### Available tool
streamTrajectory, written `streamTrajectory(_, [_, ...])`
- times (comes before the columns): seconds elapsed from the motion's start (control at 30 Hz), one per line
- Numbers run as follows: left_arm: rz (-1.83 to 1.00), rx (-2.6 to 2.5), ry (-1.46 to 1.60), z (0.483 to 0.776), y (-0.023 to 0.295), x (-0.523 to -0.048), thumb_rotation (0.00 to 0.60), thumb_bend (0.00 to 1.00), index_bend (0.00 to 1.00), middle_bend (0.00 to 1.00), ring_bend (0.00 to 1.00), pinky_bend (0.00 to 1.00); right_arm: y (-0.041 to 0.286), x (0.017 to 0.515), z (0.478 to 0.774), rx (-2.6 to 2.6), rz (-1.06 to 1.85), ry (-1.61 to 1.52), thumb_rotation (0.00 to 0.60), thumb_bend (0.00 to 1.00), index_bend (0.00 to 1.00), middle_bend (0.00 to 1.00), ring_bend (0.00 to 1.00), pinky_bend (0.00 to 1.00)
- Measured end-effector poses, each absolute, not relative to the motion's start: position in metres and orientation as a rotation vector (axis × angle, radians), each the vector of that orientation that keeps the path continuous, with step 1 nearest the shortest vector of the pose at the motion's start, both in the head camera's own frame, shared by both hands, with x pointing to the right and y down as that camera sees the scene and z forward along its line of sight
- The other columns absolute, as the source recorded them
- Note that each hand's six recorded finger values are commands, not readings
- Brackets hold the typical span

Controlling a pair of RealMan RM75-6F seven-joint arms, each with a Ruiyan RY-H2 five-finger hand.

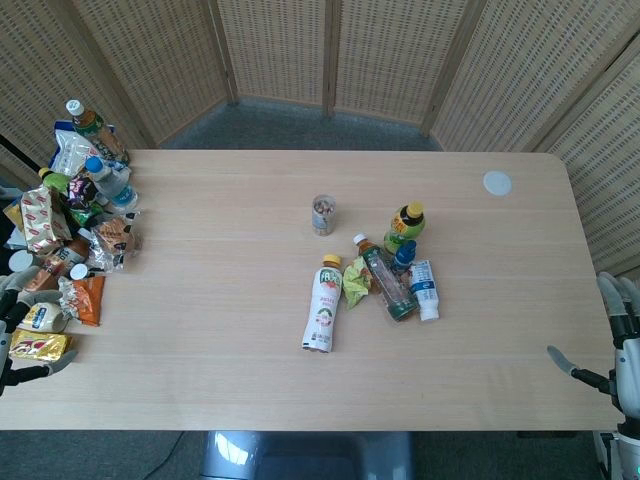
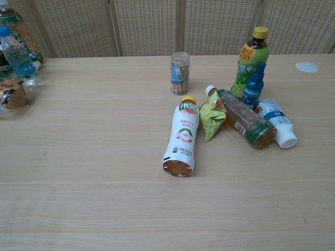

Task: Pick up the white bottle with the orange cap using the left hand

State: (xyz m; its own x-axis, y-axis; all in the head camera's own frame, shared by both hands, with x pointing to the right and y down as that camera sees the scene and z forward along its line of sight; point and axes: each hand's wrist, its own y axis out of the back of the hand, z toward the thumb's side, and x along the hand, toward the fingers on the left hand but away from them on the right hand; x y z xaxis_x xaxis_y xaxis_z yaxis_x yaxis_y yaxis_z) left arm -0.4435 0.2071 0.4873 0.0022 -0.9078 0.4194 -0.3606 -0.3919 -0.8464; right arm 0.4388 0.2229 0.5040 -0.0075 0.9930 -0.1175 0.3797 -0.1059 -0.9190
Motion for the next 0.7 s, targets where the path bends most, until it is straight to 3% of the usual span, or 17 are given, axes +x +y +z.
streamTrajectory(0.2, [-1.349, -1.783, 1.268, 0.492, 0.207, -0.436, 0.6, 0.0, 0.33, 0.1, 0.06, 0.0, 0.222, 0.439, 0.504, -1.573, 1.114, -1.449, 0.6, 0.0, 0.0, 0.0, 0.0, 0.0])
streamTrajectory(0.4, [-1.232, -1.854, 1.089, 0.514, 0.203, -0.408, 0.6, 0.0, 0.13, 0.0, 0.0, 0.0, 0.22, 0.442, 0.499, -1.56, 1.098, -1.474, 0.6, 0.0, 0.0, 0.0, 0.0, 0.0])
streamTrajectory(0.7, [-0.906, -1.837, 0.613, 0.56, 0.172, -0.342, 0.6, 0.0, 0.02, 0.0, 0.0, 0.0, 0.217, 0.451, 0.488, -1.548, 1.073, -1.527, 0.6, 0.0, 0.0, 0.0, 0.0, 0.0])
